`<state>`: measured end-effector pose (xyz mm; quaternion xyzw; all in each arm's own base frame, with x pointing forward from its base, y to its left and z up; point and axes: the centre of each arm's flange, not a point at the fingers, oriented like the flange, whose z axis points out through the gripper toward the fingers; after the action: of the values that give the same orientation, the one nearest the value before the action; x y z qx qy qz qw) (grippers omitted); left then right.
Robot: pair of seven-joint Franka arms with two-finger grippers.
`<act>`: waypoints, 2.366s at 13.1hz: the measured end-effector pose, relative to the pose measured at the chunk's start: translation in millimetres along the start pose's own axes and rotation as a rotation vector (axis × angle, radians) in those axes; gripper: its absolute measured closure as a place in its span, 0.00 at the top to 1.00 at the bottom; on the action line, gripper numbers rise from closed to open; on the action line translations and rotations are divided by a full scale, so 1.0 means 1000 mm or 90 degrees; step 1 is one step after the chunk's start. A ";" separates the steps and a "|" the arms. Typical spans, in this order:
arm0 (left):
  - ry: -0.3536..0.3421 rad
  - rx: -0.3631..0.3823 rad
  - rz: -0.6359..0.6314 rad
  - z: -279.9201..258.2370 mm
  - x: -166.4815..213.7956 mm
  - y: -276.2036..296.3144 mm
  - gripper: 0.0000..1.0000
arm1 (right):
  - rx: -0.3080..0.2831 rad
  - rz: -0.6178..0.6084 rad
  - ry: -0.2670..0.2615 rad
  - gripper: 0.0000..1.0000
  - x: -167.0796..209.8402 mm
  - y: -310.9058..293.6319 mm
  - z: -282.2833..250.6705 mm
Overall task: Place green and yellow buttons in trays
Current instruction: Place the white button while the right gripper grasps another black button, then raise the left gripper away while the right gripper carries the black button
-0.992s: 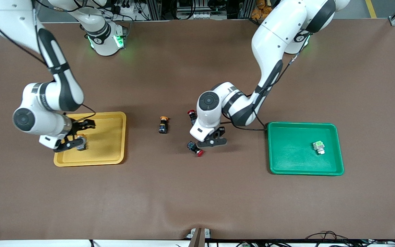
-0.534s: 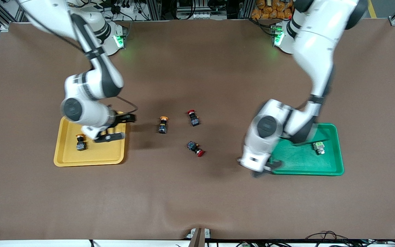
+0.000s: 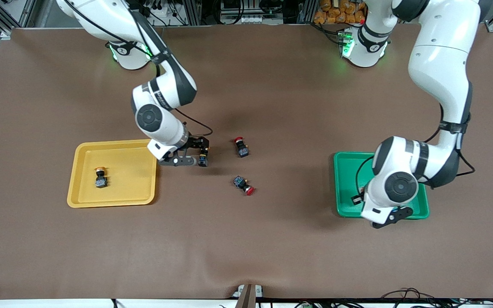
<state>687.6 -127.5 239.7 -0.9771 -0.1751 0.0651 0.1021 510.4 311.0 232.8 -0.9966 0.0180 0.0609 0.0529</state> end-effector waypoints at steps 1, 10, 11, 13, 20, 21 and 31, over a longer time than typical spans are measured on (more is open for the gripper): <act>-0.014 0.007 0.007 0.010 0.001 -0.009 0.42 | 0.001 0.005 0.006 0.96 -0.001 -0.004 0.008; 0.002 0.002 0.161 -0.047 -0.006 -0.036 1.00 | 0.001 0.020 0.026 0.93 0.004 -0.008 0.043; 0.005 -0.011 0.197 -0.065 -0.007 -0.047 1.00 | 0.001 0.020 0.027 0.90 0.004 -0.009 0.044; 0.006 -0.047 0.242 -0.091 -0.011 -0.074 1.00 | 0.002 0.019 0.030 0.66 0.000 -0.016 0.047; 0.058 -0.055 0.243 -0.188 -0.058 -0.119 1.00 | 0.004 0.033 0.037 0.33 -0.008 -0.033 0.054; 0.059 -0.064 0.236 -0.215 -0.064 -0.127 1.00 | 0.004 0.034 0.037 0.33 -0.007 -0.032 0.054; 0.078 -0.118 0.214 -0.356 -0.136 -0.182 1.00 | -0.024 -0.029 -0.067 0.33 0.009 0.026 -0.059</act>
<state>559.4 -71.9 638.2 -0.9999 -0.0085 0.0049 0.0101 525.6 278.6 287.0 -0.9930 -0.0089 0.1123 0.0366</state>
